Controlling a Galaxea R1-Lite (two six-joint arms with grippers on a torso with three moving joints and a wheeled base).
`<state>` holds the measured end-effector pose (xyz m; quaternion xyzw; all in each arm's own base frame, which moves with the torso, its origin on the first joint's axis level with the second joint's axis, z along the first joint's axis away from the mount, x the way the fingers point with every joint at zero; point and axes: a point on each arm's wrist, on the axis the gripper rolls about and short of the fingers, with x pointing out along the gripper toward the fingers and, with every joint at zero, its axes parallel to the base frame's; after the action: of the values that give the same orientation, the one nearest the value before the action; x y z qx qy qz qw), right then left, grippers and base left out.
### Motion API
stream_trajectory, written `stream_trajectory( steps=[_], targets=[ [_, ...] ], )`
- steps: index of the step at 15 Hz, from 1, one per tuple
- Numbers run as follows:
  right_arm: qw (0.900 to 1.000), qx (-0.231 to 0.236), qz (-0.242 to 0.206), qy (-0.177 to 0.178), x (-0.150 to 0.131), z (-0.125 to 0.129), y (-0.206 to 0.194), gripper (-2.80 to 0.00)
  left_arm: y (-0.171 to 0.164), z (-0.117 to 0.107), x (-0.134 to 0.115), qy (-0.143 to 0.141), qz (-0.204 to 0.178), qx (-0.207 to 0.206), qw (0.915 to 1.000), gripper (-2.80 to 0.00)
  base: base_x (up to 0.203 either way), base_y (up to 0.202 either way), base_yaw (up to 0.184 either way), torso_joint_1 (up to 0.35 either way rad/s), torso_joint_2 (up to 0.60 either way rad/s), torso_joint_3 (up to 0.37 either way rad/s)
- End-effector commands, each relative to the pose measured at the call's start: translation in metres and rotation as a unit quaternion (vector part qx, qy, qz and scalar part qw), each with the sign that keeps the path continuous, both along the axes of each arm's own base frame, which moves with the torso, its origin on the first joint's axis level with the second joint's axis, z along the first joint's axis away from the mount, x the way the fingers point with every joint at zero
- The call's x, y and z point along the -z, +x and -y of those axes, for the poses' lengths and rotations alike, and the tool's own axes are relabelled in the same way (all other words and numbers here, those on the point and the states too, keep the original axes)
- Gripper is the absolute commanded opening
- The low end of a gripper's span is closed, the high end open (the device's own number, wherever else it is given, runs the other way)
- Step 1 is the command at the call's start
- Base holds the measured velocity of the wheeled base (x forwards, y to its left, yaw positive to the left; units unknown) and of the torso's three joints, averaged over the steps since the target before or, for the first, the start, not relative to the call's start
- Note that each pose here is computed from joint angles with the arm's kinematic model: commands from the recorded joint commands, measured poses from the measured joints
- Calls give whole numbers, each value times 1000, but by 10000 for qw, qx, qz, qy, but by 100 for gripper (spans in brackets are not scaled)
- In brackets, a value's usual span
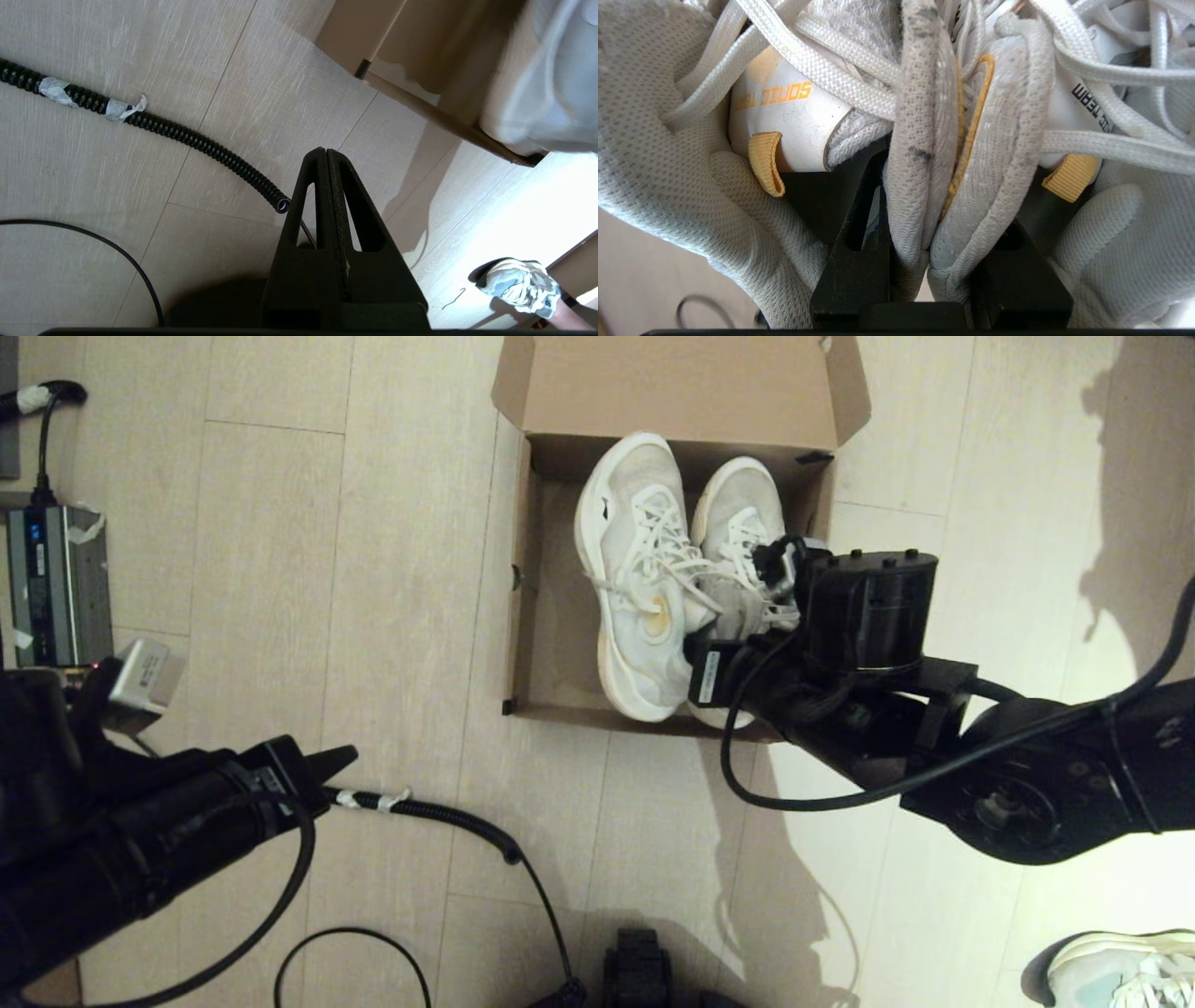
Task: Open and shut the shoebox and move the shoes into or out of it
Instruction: Put the shoes into the shoe box
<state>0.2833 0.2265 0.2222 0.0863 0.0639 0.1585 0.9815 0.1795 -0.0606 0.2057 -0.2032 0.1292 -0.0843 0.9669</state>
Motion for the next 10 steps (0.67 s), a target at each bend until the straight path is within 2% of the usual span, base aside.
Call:
stream_trajectory(
  steps=[1,5,10],
  targets=[
    [10000,13,-37,-88,19,-11,14,-280,-2,-1,-2,-37,51,-10,10000,-280,0,0,0,0,0,0],
    [9998,60,80,-154,23,-19,30,-280,-8,-3,0,-42,58,-3,10000,-280,0,0,0,0,0,0],
    [9996,179,38,-195,24,-10,30,-280,-7,-1,1,-35,35,42,10000,-280,0,0,0,0,0,0]
  ],
)
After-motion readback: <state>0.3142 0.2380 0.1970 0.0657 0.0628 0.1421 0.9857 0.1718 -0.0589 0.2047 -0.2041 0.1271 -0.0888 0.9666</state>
